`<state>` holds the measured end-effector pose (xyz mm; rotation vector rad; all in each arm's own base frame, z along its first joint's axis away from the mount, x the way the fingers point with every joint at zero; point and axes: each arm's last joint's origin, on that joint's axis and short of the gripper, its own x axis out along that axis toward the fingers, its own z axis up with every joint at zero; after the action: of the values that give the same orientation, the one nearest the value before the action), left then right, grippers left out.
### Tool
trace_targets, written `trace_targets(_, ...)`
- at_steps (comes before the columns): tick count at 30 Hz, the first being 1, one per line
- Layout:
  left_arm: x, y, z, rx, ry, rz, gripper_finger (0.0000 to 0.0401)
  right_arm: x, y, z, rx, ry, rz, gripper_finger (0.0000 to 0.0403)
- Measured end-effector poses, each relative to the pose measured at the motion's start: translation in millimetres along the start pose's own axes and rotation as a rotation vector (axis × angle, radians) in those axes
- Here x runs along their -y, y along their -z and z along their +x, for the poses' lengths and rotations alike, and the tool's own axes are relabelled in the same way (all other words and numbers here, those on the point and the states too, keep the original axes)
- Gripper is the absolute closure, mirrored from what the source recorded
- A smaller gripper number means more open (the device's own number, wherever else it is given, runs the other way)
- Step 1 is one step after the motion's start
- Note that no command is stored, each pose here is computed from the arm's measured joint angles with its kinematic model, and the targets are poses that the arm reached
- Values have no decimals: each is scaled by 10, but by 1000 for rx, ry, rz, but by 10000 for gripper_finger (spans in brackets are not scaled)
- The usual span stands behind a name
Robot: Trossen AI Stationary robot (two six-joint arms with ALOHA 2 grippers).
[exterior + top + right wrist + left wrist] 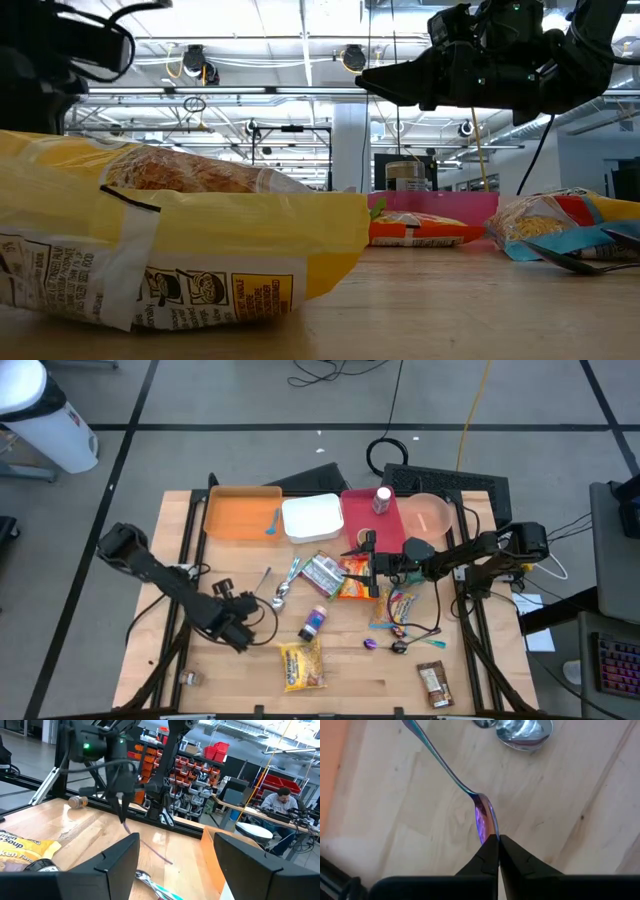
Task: Pick & Place Food Item
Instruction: Put the top left purple spoon into the orange bin
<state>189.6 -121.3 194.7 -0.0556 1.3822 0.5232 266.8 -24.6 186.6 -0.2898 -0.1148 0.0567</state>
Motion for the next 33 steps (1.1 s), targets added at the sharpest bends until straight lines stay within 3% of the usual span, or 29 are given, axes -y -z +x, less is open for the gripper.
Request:
trace_targets(12, -451, 6, -181, -86, -94, -24, 398, 1, -1, 0, 0, 3, -1, 151)
trace_targets(18, -655, -162, -320, -138, -137, -9, 398, 1, -1, 0, 0, 4, -2, 151)
trace_targets(28, -1002, -584, -699, -66, -118, 20, 399, 1, -1, 0, 0, 4, -3, 151)
trace_targets(33, -1247, -756, -732, -67, -122, 25, 399, 2, 0, 0, -1, 4, -1, 151)
